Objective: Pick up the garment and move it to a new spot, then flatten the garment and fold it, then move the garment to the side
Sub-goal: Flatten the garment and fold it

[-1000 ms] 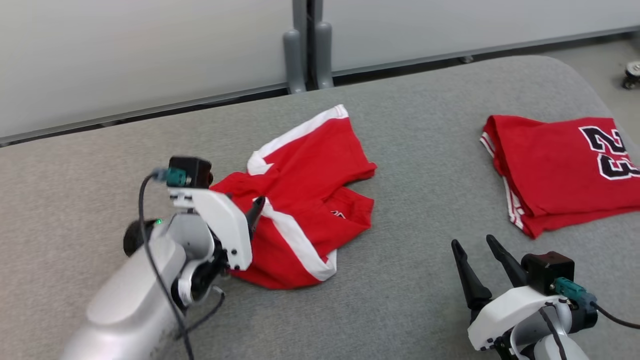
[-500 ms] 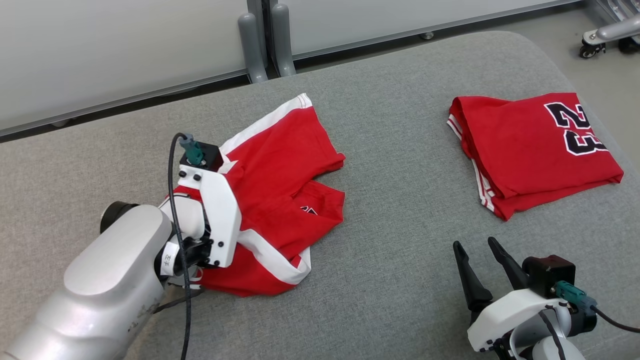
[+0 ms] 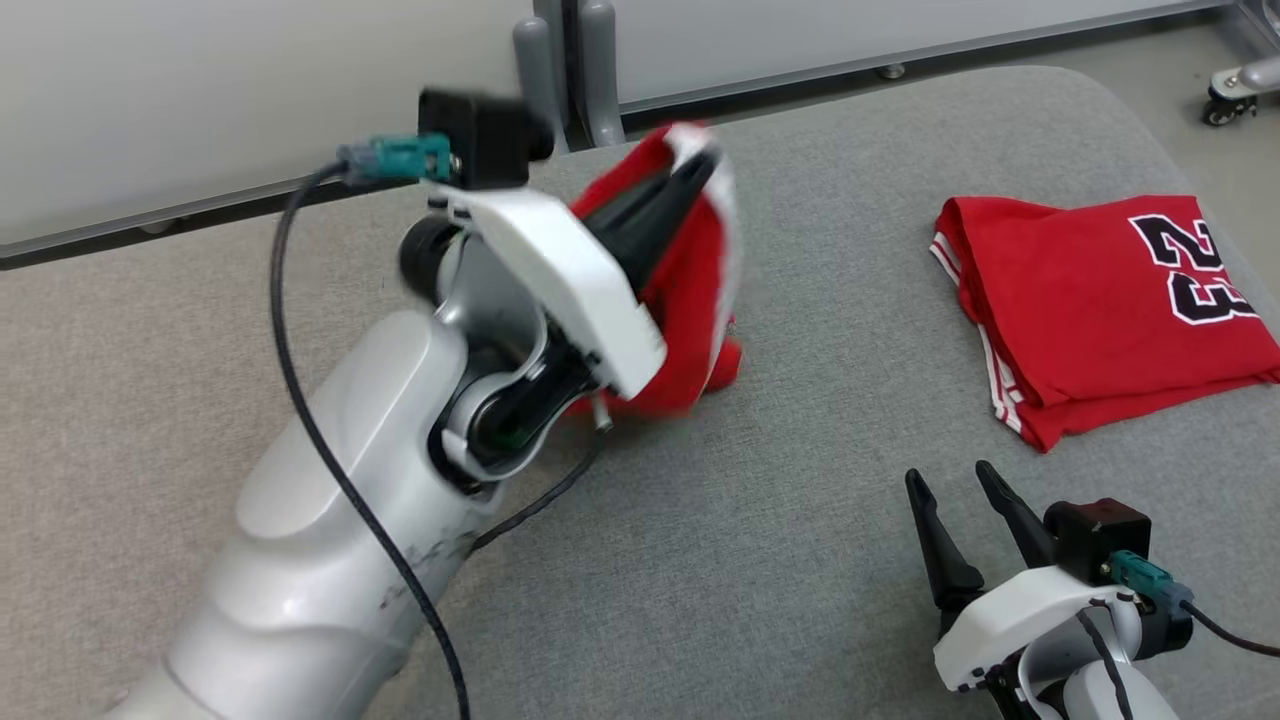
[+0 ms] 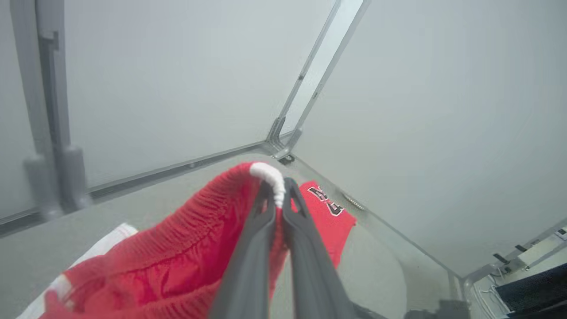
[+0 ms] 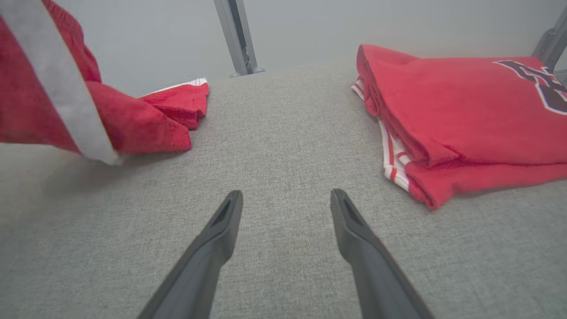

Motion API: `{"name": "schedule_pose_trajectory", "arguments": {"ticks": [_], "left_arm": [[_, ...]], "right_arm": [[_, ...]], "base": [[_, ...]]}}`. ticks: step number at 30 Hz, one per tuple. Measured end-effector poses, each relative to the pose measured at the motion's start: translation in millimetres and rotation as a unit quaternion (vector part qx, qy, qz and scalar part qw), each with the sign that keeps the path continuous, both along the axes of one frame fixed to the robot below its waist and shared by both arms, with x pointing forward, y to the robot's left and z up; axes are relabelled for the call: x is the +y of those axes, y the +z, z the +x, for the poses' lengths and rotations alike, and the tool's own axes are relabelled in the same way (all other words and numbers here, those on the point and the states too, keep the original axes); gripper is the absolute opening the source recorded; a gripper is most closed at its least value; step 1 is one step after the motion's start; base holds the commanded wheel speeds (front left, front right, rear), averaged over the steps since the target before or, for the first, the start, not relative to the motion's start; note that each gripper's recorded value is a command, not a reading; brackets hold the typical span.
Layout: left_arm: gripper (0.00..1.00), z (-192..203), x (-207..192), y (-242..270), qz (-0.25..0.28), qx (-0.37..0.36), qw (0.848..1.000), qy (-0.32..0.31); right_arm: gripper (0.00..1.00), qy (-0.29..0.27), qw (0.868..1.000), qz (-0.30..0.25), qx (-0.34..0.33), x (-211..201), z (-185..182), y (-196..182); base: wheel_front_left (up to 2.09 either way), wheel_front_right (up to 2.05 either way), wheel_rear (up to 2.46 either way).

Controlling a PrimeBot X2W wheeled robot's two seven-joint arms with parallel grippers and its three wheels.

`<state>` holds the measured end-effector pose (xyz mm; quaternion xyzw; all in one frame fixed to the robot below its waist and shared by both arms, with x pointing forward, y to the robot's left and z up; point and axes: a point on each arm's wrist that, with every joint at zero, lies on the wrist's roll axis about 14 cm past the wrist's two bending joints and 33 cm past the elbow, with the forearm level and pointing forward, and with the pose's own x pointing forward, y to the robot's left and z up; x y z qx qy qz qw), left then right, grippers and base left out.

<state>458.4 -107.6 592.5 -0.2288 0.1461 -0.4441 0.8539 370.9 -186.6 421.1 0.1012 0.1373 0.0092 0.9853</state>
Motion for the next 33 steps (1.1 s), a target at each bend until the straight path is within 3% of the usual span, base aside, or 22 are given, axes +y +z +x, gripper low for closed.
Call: {"name": "schedule_pose_trajectory", "arguments": {"ticks": [4, 8, 13, 18, 24, 31, 32, 33], "left_arm": [[0.0, -1, 1, 63, -0.125, -0.056, 0.99, 0.017], [0.0, -2, 9, 77, -0.146, -0.068, 0.986, 0.033], [0.0, 0, 50, 4, -0.061, -0.007, 0.993, 0.097], [0.0, -33, 111, -107, 0.033, 0.106, 0.981, 0.159], [0.0, -71, 153, -174, 0.077, 0.18, 0.957, 0.215], [0.02, -79, 169, -184, 0.076, 0.181, 0.95, 0.243], [0.38, -81, 168, -184, 0.072, 0.183, 0.95, 0.243], [1.0, -82, 167, -184, 0.072, 0.184, 0.95, 0.243]], "right_arm": [[1.0, 0.01, 1.0, -0.003, -0.002, 4, 2, 2], [1.0, 0.02, 1.0, -0.005, -0.003, 10, 4, 4], [1.0, 0.038, 0.999, -0.005, -0.006, 19, 5, 7], [1.0, 0.055, 0.998, -0.009, -0.002, 26, 7, 5], [1.0, 0.071, 0.997, -0.01, -0.007, 35, 13, 9], [1.0, 0.088, 0.996, -0.015, -0.013, 43, 19, 17], [1.0, 0.09, 0.996, -0.016, -0.015, 43, 20, 19], [1.0, 0.092, 0.995, -0.018, -0.017, 43, 21, 21]], "base": [[0.0, 0.0, 0.0], [0.0, 0.0, 0.0], [0.0, 0.0, 0.0], [0.0, 0.0, 0.0], [0.0, 0.0, 0.0], [0.0, 0.0, 0.0], [0.0, 0.0, 0.0], [0.0, 0.0, 0.0]]}}
